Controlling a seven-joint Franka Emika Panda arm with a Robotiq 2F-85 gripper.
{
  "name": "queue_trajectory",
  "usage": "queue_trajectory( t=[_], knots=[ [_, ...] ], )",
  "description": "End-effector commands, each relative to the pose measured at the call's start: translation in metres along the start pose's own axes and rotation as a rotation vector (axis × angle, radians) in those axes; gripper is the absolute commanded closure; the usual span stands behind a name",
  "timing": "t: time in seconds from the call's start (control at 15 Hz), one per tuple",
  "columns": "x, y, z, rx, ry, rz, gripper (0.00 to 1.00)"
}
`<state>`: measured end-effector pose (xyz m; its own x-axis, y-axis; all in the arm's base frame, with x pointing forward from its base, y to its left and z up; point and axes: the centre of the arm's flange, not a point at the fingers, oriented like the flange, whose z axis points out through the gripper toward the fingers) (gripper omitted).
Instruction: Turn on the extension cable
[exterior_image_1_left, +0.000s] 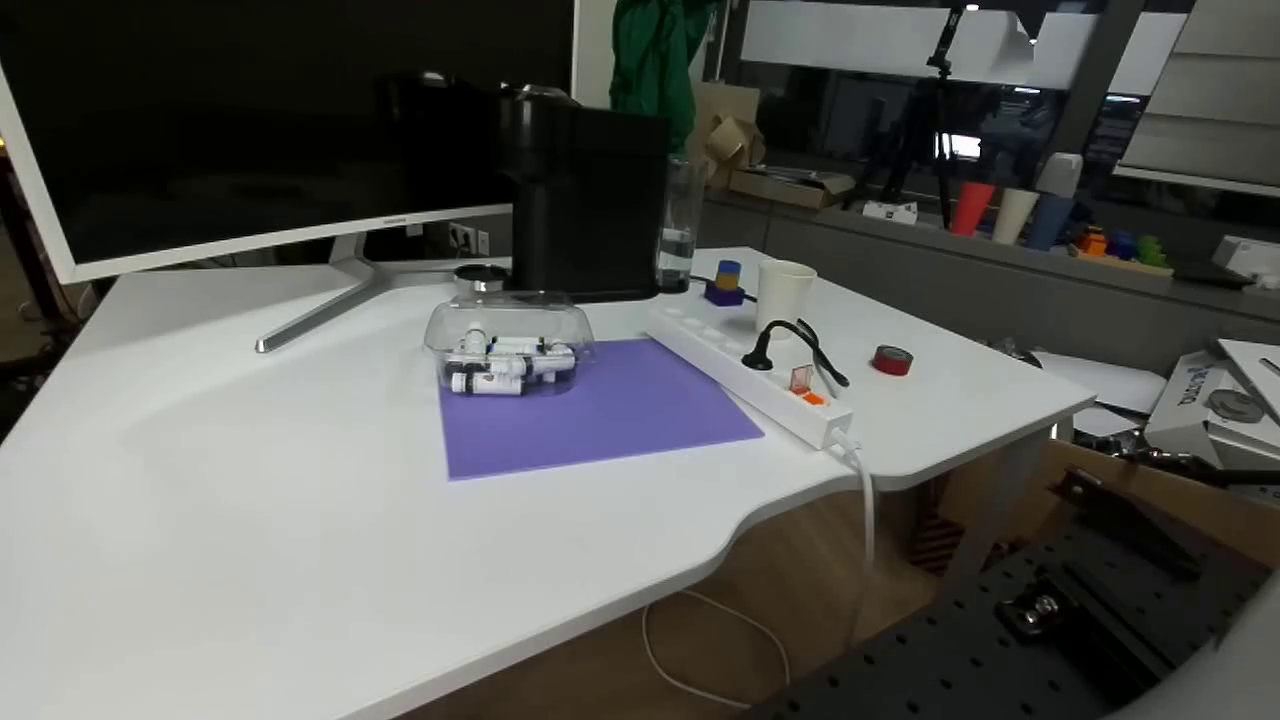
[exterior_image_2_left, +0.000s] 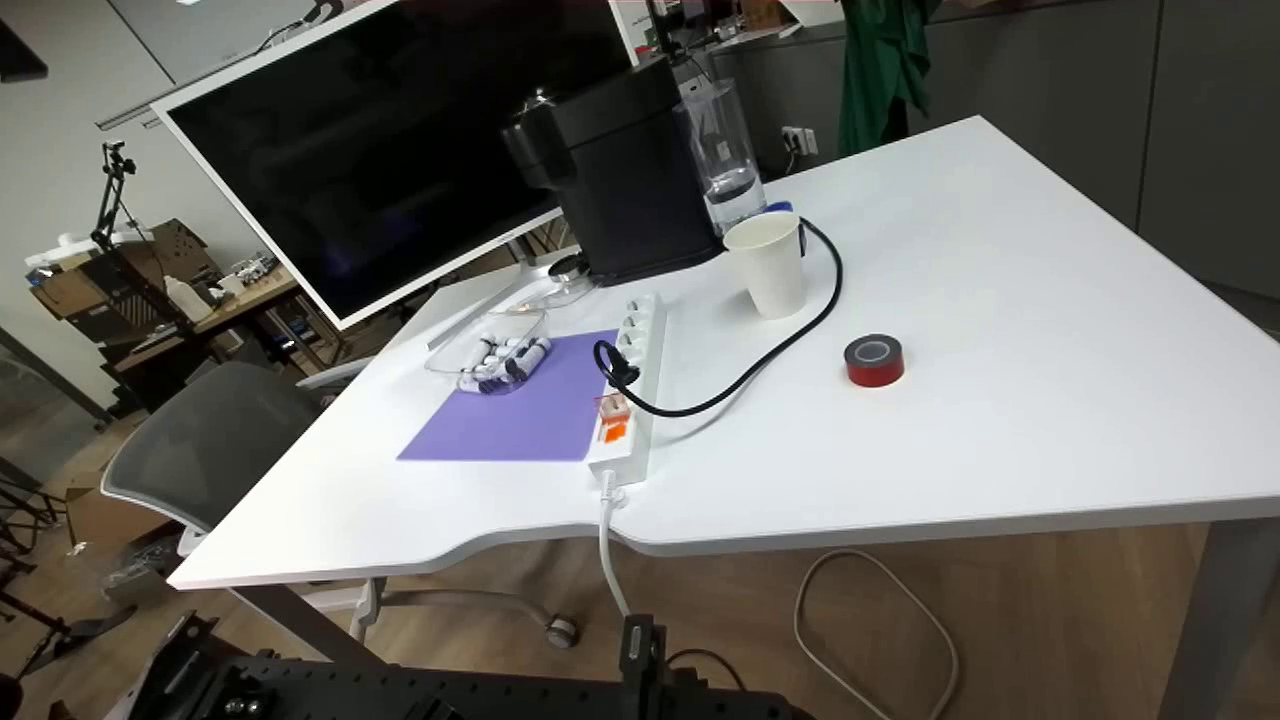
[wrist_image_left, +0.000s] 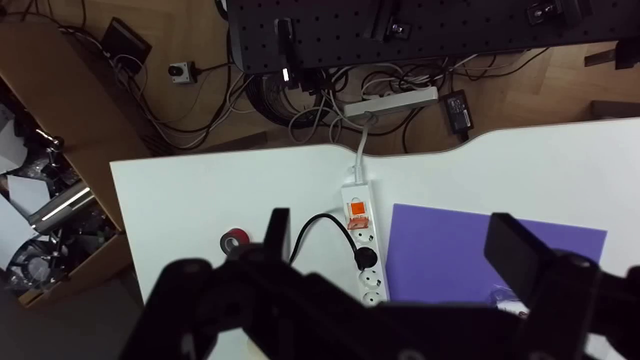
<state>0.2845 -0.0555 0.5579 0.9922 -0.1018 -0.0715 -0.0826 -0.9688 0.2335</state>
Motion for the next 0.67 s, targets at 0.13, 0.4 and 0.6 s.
queue_trajectory(
  t=[0.13, 0.4, 0.6],
  knots=[
    [0.000, 0.000, 0.000, 0.000, 0.000, 0.000, 0.00],
    [0.004, 0.001, 0.004, -0.004, -0.003, -0.013, 0.00],
    [0.030, 0.013, 0.029, -0.022, 0.008, 0.000, 0.00]
  ],
)
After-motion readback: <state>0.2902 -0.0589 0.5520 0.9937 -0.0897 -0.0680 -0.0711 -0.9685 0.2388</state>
